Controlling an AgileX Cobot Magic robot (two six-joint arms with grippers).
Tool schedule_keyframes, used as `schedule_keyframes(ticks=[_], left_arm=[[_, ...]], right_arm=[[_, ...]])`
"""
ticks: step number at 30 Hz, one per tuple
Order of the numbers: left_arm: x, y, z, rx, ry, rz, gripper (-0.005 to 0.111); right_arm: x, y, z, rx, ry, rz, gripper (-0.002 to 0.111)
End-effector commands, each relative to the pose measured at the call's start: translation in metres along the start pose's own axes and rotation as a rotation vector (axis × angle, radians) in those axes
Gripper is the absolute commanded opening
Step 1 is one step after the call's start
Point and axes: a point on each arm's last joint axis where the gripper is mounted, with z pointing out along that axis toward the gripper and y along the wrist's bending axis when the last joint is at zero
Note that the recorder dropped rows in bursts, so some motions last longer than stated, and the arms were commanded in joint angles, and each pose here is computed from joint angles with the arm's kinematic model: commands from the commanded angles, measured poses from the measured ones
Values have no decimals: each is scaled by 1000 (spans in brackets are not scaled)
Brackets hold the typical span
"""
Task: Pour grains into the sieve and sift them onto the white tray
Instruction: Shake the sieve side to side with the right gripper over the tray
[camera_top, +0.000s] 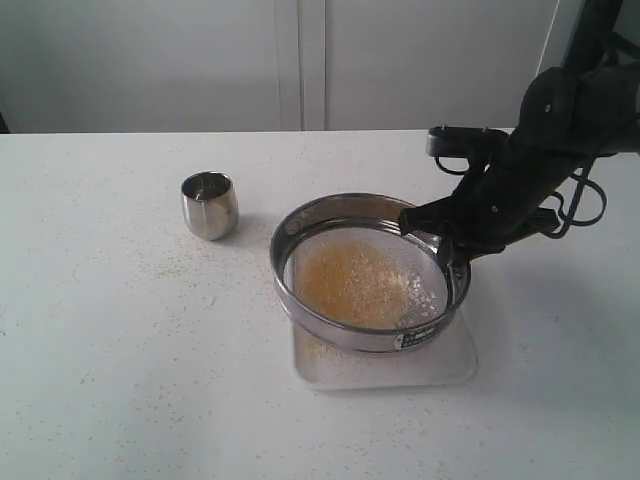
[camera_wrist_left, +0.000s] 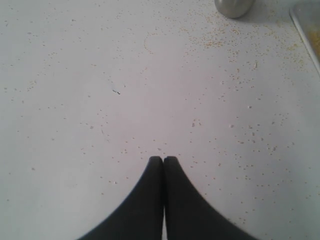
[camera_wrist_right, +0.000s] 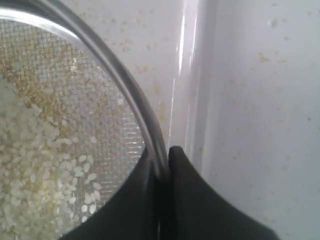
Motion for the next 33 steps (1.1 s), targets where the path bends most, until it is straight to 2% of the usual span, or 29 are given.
schedule_keyframes(ticks=[1,6,8,11,12,16,17,21,22,24,26,27,30,31,33], left_arm=[[1,0,-1,-1,-2,0,0],[1,0,-1,-1,-2,0,0],[1,0,-1,-1,-2,0,0],[1,0,-1,-1,-2,0,0],[1,0,-1,-1,-2,0,0],[1,0,-1,-1,-2,0,0],[1,0,-1,-1,-2,0,0],[1,0,-1,-1,-2,0,0],[1,0,-1,-1,-2,0,0],[1,0,-1,-1,-2,0,0],[1,0,-1,-1,-2,0,0],[1,0,-1,-1,-2,0,0],[1,0,-1,-1,-2,0,0],[1,0,-1,-1,-2,0,0],[1,0,-1,-1,-2,0,0]], right_arm=[[-21,-2,-2,9,-221,24,0],[2,-2,-5,13,29,-10,0],[-1,-1,-4,7,-12,10,0],[-22,-3,-3,9,-237,48,0],[-22,-3,-2,8,-240,53,0],[2,-1,-7,10,22,37,0],[4,-2,-7,16,34,33,0],[-21,-4,-2,23,-231,65,0],[-23,-4,-2,19,-244,78,0],[-16,-3,-3,14,-161,94,0],[1,-4,-6,34,-4,60,0],[2,-5,-5,44,-2,50,0],[-16,-7,2,45,-245,62,0],[-17,-8,5,43,-250,88,0],[-11,-7,4,39,-145,126,0]])
